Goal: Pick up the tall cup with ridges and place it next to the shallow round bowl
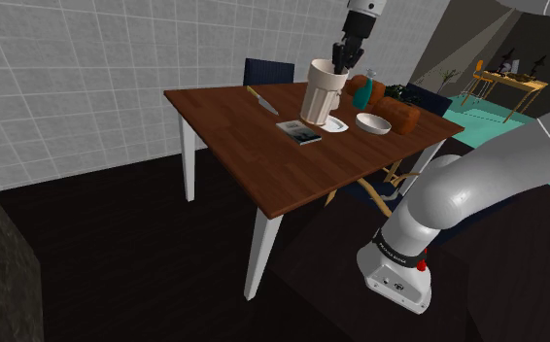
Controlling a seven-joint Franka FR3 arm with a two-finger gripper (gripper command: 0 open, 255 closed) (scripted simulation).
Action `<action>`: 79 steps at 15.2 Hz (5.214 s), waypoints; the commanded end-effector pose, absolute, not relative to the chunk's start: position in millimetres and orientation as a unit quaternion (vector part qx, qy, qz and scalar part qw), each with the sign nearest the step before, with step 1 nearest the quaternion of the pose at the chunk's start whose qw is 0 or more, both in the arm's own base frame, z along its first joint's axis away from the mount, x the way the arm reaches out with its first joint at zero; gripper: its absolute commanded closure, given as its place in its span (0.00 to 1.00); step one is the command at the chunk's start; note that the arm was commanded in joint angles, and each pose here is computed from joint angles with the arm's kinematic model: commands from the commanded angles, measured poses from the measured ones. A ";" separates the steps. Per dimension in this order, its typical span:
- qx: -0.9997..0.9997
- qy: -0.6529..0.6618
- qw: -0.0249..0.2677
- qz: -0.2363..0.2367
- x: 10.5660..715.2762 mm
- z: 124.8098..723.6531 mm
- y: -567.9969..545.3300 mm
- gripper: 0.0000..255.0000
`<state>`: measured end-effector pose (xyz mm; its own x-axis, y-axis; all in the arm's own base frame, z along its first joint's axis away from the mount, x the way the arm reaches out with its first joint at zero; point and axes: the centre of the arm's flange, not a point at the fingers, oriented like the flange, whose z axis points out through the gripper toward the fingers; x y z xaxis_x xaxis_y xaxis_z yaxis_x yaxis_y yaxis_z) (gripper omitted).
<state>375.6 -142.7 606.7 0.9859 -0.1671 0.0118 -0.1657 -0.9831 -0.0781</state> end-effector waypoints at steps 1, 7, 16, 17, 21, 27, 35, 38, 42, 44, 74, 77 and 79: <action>-0.996 0.084 0.038 -0.009 376.0 617.7 -142.7 1.00; -0.996 0.084 0.038 -0.009 363.7 621.1 -179.5 1.00; -0.996 0.084 0.038 -0.009 326.9 596.8 -289.8 1.00; -0.996 0.084 0.038 -0.009 322.9 594.1 -302.0 1.00; -0.996 0.084 0.038 -0.009 306.5 583.3 -351.1 1.00; -0.996 0.084 0.038 -0.009 282.0 567.0 -424.6 1.00; -0.996 0.084 0.038 -0.009 249.3 545.4 -522.6 1.00; -0.996 0.084 0.038 -0.009 237.0 537.3 -559.4 1.00; -0.996 0.084 0.038 -0.009 220.7 526.5 -608.4 1.00; -0.996 0.084 0.038 -0.009 212.5 521.0 -632.9 1.00; -0.996 0.084 0.038 -0.009 207.2 397.3 -648.8 1.00; -0.996 0.084 0.038 -0.009 207.2 397.3 -648.8 0.00; -0.996 0.084 0.038 -0.009 207.2 397.3 -648.8 0.00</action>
<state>207.2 -648.8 397.2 0.9859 -0.1671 0.0122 -0.1656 -0.9831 -0.0781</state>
